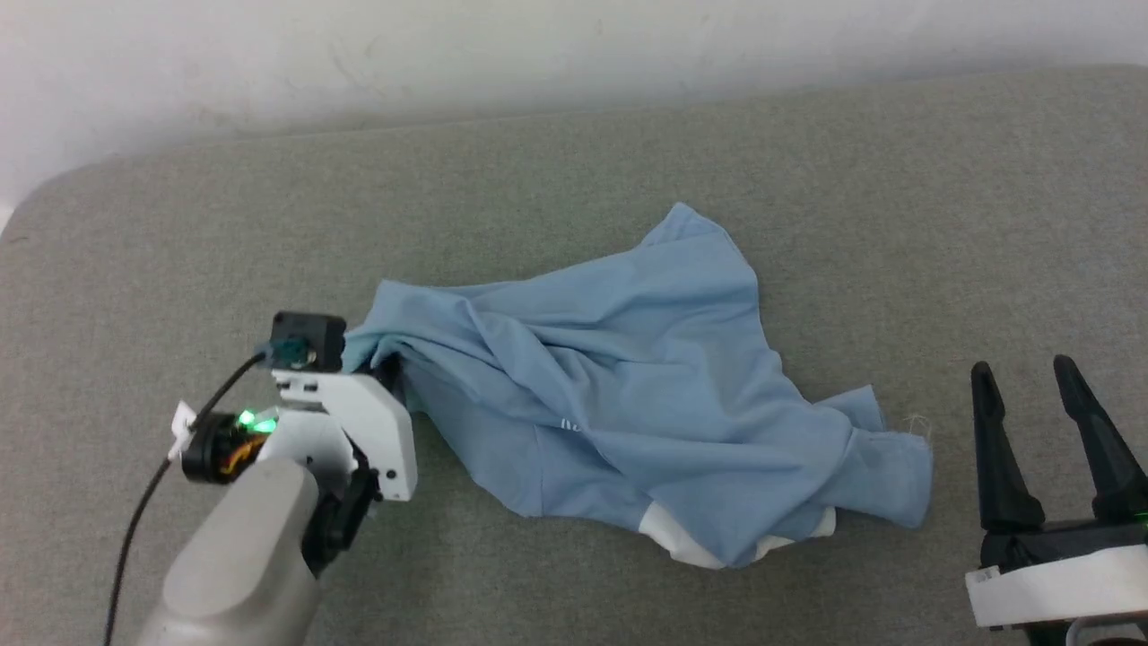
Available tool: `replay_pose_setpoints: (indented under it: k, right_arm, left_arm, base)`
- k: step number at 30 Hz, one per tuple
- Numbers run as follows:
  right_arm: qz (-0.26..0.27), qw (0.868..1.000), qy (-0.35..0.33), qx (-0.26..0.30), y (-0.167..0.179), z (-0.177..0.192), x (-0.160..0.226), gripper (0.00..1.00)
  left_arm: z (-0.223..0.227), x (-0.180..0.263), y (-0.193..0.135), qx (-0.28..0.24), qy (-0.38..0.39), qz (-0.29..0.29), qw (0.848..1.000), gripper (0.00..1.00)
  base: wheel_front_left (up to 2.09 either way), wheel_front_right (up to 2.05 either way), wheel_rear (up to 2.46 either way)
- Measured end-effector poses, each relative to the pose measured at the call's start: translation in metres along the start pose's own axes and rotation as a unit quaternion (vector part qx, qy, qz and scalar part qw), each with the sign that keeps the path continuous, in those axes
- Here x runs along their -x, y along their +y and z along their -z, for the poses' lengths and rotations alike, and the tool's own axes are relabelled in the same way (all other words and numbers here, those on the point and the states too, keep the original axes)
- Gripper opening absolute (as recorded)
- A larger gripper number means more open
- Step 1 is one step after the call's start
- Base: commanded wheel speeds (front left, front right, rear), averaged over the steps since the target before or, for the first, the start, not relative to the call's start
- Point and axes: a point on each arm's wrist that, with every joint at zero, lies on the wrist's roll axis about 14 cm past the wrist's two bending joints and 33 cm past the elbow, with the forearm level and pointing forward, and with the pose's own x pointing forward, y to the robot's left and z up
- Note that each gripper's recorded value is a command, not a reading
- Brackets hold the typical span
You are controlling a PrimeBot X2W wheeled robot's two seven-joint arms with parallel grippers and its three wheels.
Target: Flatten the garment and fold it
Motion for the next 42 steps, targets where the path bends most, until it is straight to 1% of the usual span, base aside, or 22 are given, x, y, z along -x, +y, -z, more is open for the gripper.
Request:
replay_pose_setpoints:
  k: [3, 5, 9, 12, 14, 17, 21, 23, 28, 32, 33, 34, 35, 36, 37, 38, 39, 40, 42]
  right_arm:
    - [-0.001, 1.0, 0.0, 0.0, 0.0, 0.0, -0.002, 1.0]
    - [-0.002, 1.0, -0.002, 0.0, 0.001, -0.001, -0.003, 1.0]
    - [-0.005, 1.0, -0.009, 0.0, 0.002, -0.005, -0.002, 1.0]
    - [-0.01, 1.0, -0.013, -0.002, 0.005, -0.009, -0.001, 1.0]
    - [-0.014, 1.0, -0.014, -0.004, 0.008, -0.01, 0.001, 1.0]
    - [-0.022, 1.0, -0.016, -0.005, 0.013, -0.013, 0.001, 1.0]
    - [-0.032, 0.999, -0.018, -0.007, 0.019, -0.015, 0.001, 1.0]
    - [-0.033, 0.999, -0.014, -0.008, 0.02, -0.014, 0.002, 1.0]
    - [-0.022, 1.0, -0.007, -0.007, 0.014, -0.01, 0.005, 1.0]
    - [-0.01, 1.0, 0.001, -0.007, 0.006, -0.005, 0.007, 1.0]
    - [-0.007, 1.0, 0.004, -0.007, 0.005, -0.004, 0.008, 1.0]
    - [-0.006, 1.0, 0.005, -0.007, 0.004, -0.003, 0.008, 1.0]
    - [-0.004, 1.0, 0.007, -0.007, 0.003, -0.002, 0.008, 1.0]
    - [-0.003, 1.0, 0.009, -0.007, 0.002, -0.001, 0.008, 1.0]
    - [-0.001, 1.0, 0.01, -0.008, 0.001, 0.0, 0.008, 1.0]
    - [-0.001, 1.0, 0.011, -0.009, 0.001, 0.001, 0.008, 1.0]
    - [-0.001, 1.0, 0.011, -0.011, 0.001, 0.002, 0.007, 1.0]
    - [-0.001, 1.0, 0.009, -0.011, 0.001, 0.001, 0.006, 1.0]
    - [-0.003, 1.0, 0.01, -0.011, 0.002, 0.002, 0.005, 1.0]
  left_arm:
    - [0.007, 0.002, -0.001, 0.04, -0.024, -0.008, 0.999, 1.0]
    - [0.001, 0.008, 0.0, 0.058, -0.061, -0.02, 0.996, 1.0]
    - [-0.005, 0.026, 0.002, 0.08, -0.119, -0.042, 0.989, 1.0]
    - [-0.003, 0.04, -0.005, 0.09, -0.132, -0.044, 0.986, 1.0]
    - [0.001, 0.048, -0.012, 0.089, -0.121, -0.034, 0.988, 1.0]
    - [0.013, 0.055, -0.028, 0.078, -0.075, -0.008, 0.994, 1.0]
    - [0.038, 0.058, -0.041, 0.047, 0.008, 0.024, 0.999, 1.0]
    - [0.046, 0.056, -0.046, 0.029, 0.042, 0.038, 0.998, 1.0]
    - [0.053, 0.042, -0.055, -0.003, 0.089, 0.061, 0.994, 1.0]
    - [0.064, 0.033, -0.062, -0.023, 0.129, 0.079, 0.988, 1.0]
    - [0.065, 0.031, -0.063, -0.027, 0.136, 0.082, 0.987, 0.89]
    - [0.064, 0.029, -0.065, -0.03, 0.137, 0.086, 0.986, 0.8]
    - [0.064, 0.027, -0.067, -0.032, 0.138, 0.09, 0.986, 0.64]
    - [0.064, 0.026, -0.069, -0.031, 0.14, 0.095, 0.985, 0.54]
    - [0.065, 0.025, -0.071, -0.03, 0.142, 0.098, 0.985, 0.46]
    - [0.065, 0.024, -0.074, -0.03, 0.144, 0.102, 0.984, 0.45]
    - [0.067, 0.023, -0.075, -0.028, 0.147, 0.105, 0.983, 0.36]
    - [0.066, 0.023, -0.076, -0.025, 0.147, 0.108, 0.983, 0.0]
    - [0.068, 0.023, -0.08, -0.022, 0.153, 0.117, 0.981, 0.0]
  base:
    - [0.0, 0.0, 0.0]
    - [0.0, 0.0, 0.0]
    - [0.0, 0.0, 0.0]
    - [0.0, 0.0, 0.0]
    - [0.0, 0.0, 0.0]
    - [0.0, 0.0, 0.0]
    - [0.0, 0.0, 0.0]
    - [0.0, 0.0, 0.0]
    - [0.0, 0.0, 0.0]
    - [0.0, 0.0, 0.0]
    - [0.0, 0.0, 0.0]
    - [0.0, 0.0, 0.0]
    - [0.0, 0.0, 0.0]
    - [0.0, 0.0, 0.0]
    - [0.0, 0.0, 0.0]
    - [0.0, 0.0, 0.0]
    - [0.0, 0.0, 0.0]
    - [0.0, 0.0, 0.0]
    - [0.0, 0.0, 0.0]
